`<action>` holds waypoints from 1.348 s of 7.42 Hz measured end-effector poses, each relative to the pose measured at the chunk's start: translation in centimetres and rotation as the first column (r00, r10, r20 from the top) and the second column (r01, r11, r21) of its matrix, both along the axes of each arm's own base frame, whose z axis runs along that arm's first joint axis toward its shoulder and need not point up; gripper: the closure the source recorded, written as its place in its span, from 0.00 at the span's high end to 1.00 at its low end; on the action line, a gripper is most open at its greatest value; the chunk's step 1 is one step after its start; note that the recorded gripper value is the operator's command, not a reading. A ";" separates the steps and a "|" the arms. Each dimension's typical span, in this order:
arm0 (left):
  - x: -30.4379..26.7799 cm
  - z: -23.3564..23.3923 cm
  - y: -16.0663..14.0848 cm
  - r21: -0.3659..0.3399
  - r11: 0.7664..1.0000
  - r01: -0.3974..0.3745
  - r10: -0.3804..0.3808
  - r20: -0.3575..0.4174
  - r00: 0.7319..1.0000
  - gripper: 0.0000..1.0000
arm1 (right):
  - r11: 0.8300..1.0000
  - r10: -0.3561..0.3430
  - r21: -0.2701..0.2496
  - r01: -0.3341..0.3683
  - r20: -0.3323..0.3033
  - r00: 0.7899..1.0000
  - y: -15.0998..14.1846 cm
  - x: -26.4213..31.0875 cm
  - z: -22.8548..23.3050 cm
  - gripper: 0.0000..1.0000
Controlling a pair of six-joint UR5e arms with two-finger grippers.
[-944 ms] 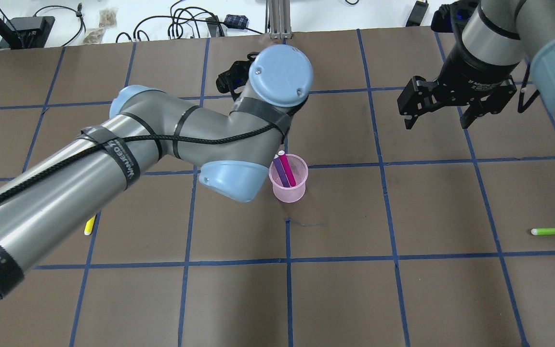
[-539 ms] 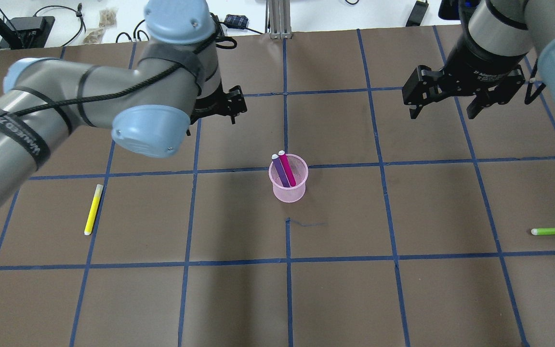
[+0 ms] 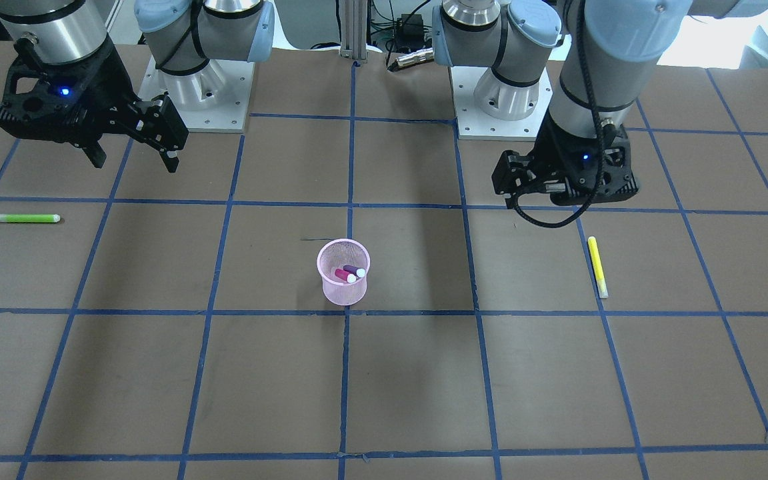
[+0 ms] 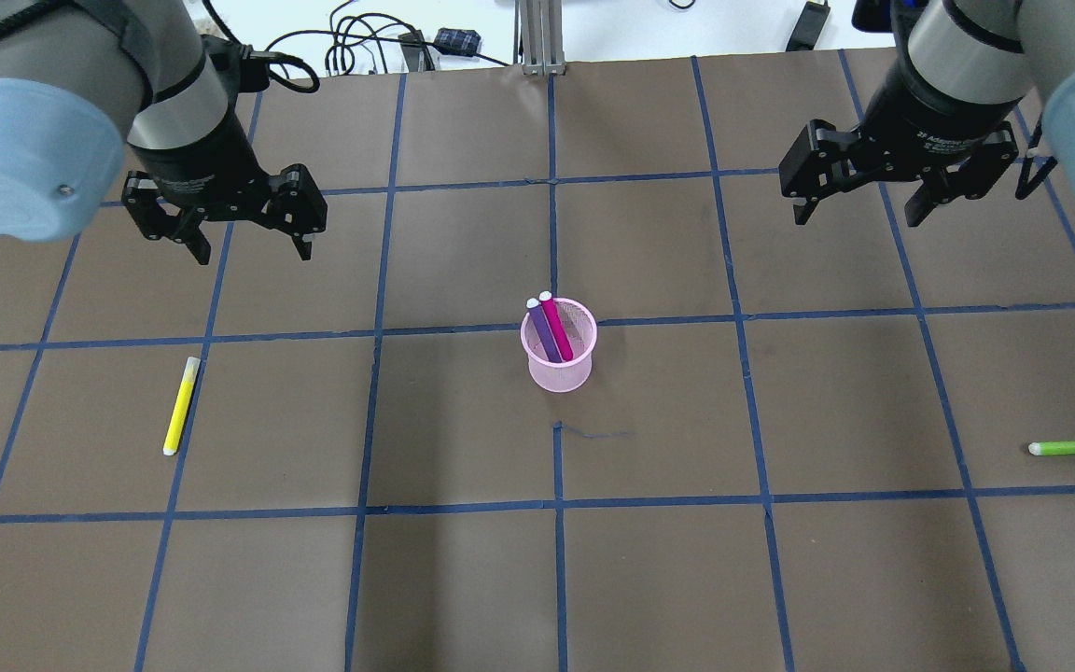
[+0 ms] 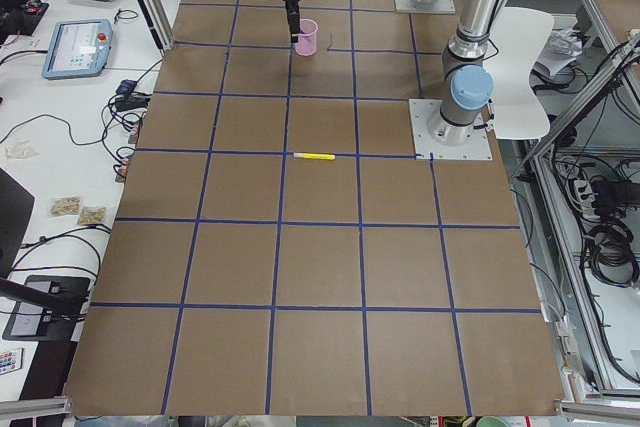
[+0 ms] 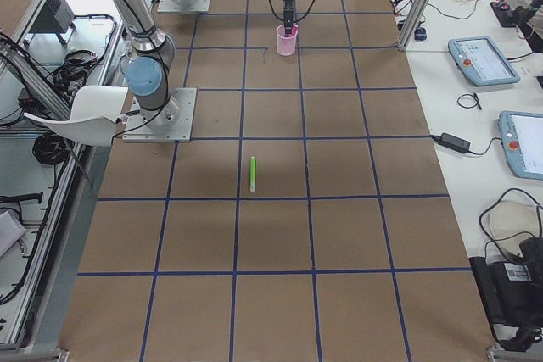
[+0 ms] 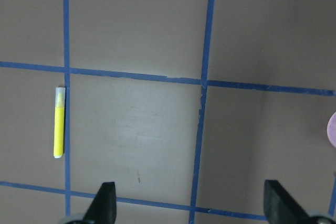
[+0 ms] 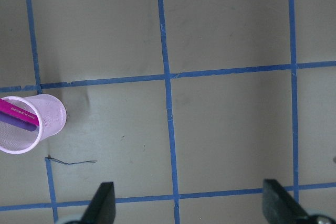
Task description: Insert purple and pink pens into pink cup
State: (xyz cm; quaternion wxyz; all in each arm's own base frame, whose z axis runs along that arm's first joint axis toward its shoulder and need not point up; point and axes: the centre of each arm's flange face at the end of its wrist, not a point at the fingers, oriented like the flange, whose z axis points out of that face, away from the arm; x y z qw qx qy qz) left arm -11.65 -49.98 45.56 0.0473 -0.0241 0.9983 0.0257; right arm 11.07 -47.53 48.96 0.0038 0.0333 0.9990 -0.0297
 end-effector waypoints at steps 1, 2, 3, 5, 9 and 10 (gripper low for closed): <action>0.6 1.3 1.2 0.007 1.000 0.013 -0.013 -0.010 1.000 1.00 | 1.000 0.000 0.001 0.000 0.001 1.000 0.0 0.0 -0.1 1.00; 0.9 2.0 2.0 0.011 1.000 0.018 -0.018 -0.029 0.999 1.00 | 1.000 0.000 0.003 0.000 0.002 1.000 0.0 0.0 -0.2 1.00; 1.4 2.1 2.3 0.015 1.000 0.015 -0.014 -0.043 0.999 1.00 | 1.000 -0.001 0.004 0.001 0.005 1.000 0.1 0.1 -0.3 1.00; 2.3 1.9 2.4 0.024 1.000 0.003 -0.002 -0.053 0.999 1.00 | 1.000 -0.001 0.005 0.001 0.010 1.000 0.1 0.1 -0.3 1.00; 2.0 1.9 2.5 0.021 1.000 -0.011 0.013 -0.079 0.997 1.00 | 1.000 0.001 0.007 -0.001 0.012 1.000 0.1 0.2 -0.4 1.00; 2.0 1.9 2.5 0.020 1.000 -0.012 0.014 -0.080 0.997 1.00 | 1.000 0.001 0.008 -0.001 0.012 1.000 0.1 0.2 -0.4 1.00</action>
